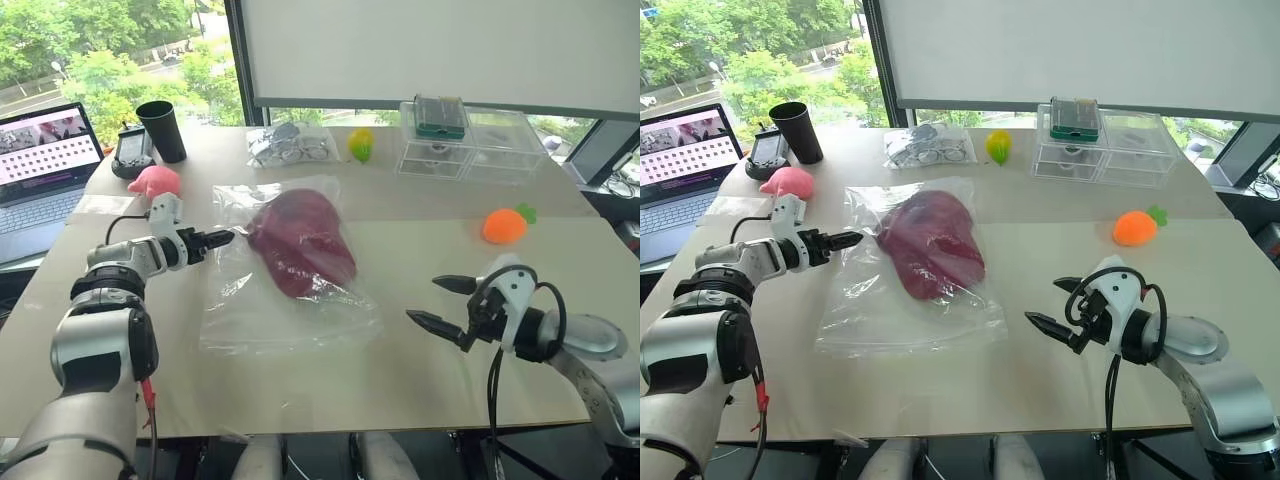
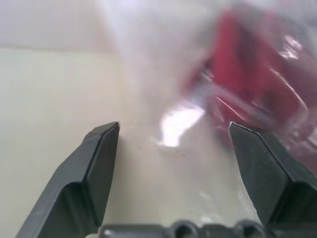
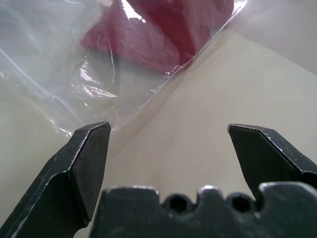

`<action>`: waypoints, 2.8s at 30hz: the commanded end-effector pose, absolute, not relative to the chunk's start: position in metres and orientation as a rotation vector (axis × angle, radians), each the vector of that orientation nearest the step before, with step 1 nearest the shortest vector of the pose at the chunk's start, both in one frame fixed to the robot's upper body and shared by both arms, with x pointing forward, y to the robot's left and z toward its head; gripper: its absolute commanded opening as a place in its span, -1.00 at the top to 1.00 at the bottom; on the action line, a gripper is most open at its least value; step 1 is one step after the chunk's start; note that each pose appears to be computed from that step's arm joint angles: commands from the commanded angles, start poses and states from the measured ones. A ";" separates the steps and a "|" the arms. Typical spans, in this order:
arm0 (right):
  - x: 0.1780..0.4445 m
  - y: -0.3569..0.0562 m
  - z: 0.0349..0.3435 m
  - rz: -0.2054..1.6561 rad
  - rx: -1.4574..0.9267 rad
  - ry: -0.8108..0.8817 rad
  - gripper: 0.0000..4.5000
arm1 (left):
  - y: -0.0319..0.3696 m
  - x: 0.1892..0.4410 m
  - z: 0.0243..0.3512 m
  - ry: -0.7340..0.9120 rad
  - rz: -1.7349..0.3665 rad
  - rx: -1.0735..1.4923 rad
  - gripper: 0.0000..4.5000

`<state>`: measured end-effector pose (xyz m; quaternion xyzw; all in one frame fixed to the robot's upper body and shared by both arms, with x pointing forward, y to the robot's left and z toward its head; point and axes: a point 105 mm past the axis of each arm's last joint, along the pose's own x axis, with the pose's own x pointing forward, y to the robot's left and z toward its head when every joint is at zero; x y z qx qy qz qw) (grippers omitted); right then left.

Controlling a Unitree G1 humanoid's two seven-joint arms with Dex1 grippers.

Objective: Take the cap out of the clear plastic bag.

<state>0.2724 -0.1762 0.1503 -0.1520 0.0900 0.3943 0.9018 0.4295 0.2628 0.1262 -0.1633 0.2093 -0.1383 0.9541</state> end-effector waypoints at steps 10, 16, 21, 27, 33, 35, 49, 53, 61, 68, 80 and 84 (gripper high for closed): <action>0.283 -0.170 0.159 0.835 -0.331 0.137 -1.00 | 0.242 0.403 0.185 -0.111 0.018 -0.118 -0.68; 0.284 -0.162 0.162 0.845 -0.325 0.118 -1.00 | 0.215 0.375 0.207 -0.286 -0.043 -0.079 -0.68; 0.286 -0.154 0.168 0.866 -0.347 0.096 -1.00 | 0.197 0.353 0.221 -0.305 -0.273 0.045 -0.68; 0.254 -0.094 0.180 1.188 -0.448 0.047 -1.00 | 0.194 0.329 0.209 -0.144 -0.545 0.138 -0.68; 0.231 -0.041 0.168 1.363 -0.601 -0.018 -1.00 | 0.165 0.299 0.197 -0.033 -0.818 0.145 -0.68; 0.240 -0.040 0.158 1.318 -0.704 -0.025 -1.00 | 0.165 0.297 0.198 -0.020 -0.831 0.137 -0.68; 0.289 -0.028 0.152 0.954 -0.914 -0.240 -1.00 | 0.162 0.281 0.202 0.062 -0.916 0.107 -0.68; 0.290 -0.021 0.167 0.939 -0.831 -0.291 -0.69 | 0.161 0.282 0.201 0.067 -0.912 0.104 -0.70; 0.284 -0.010 0.171 1.013 -0.795 -0.303 0.57 | 0.157 0.279 0.201 0.065 -0.927 0.092 -0.70; 0.288 -0.005 0.176 1.024 -0.793 -0.305 0.68 | 0.152 0.273 0.202 0.063 -0.948 0.089 -0.70; 0.308 0.013 0.183 1.052 -0.826 -0.295 0.99 | 0.141 0.262 0.206 0.066 -1.015 0.046 -0.70; 0.314 0.017 0.177 1.053 -0.846 -0.263 0.99 | 0.138 0.252 0.213 0.082 -1.072 -0.011 -0.70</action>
